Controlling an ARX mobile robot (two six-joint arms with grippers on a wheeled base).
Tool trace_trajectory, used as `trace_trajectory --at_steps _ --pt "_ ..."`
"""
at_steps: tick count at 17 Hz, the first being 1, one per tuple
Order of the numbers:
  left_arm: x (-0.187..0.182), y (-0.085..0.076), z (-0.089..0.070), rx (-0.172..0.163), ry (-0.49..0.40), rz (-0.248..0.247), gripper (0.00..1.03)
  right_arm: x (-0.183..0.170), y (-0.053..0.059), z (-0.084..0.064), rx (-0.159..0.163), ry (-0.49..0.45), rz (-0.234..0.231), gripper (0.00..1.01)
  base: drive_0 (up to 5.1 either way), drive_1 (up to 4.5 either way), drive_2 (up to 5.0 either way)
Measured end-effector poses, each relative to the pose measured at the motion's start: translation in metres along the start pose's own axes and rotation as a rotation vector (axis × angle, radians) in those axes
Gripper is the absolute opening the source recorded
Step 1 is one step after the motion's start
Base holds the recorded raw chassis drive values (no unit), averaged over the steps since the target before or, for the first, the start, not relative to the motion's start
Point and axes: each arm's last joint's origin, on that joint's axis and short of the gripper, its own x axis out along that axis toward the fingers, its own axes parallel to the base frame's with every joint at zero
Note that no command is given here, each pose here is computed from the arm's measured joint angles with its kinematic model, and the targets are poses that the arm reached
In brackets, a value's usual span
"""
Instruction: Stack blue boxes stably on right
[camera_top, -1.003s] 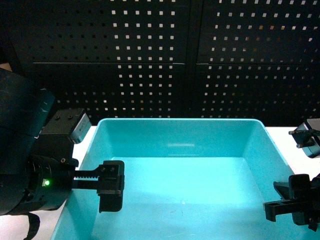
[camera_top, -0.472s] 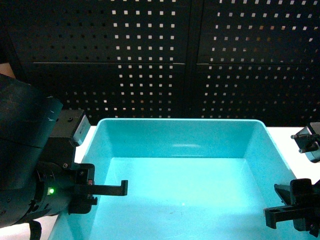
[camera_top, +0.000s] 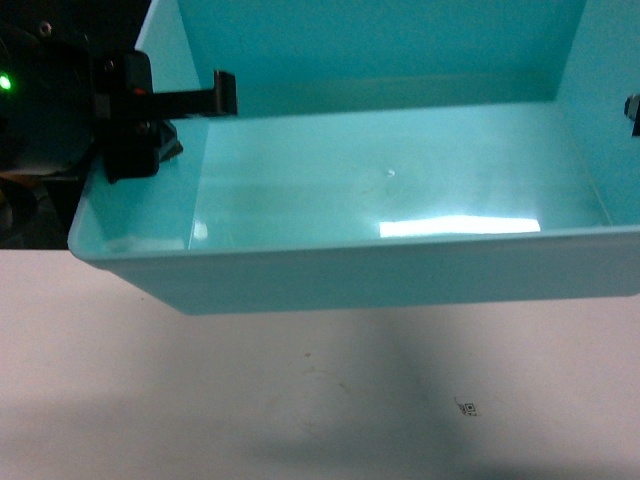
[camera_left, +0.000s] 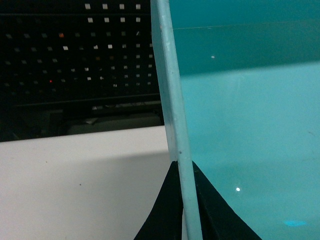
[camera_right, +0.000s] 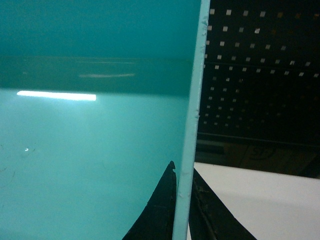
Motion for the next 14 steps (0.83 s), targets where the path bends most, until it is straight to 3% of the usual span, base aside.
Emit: trace_trajectory --at_steps 9,11,14 --pt "-0.006 -0.001 0.011 0.0 -0.052 -0.004 0.02 -0.005 0.0 0.01 -0.002 -0.043 0.003 0.07 0.0 0.0 0.0" --pt "-0.007 0.0 0.014 0.017 -0.116 0.016 0.02 -0.006 0.0 0.014 -0.007 -0.081 -0.006 0.07 0.0 0.0 0.0" --pt "-0.01 0.0 0.016 0.038 -0.129 0.022 0.02 -0.008 0.001 0.017 -0.008 -0.092 -0.006 0.07 0.0 0.0 0.0"
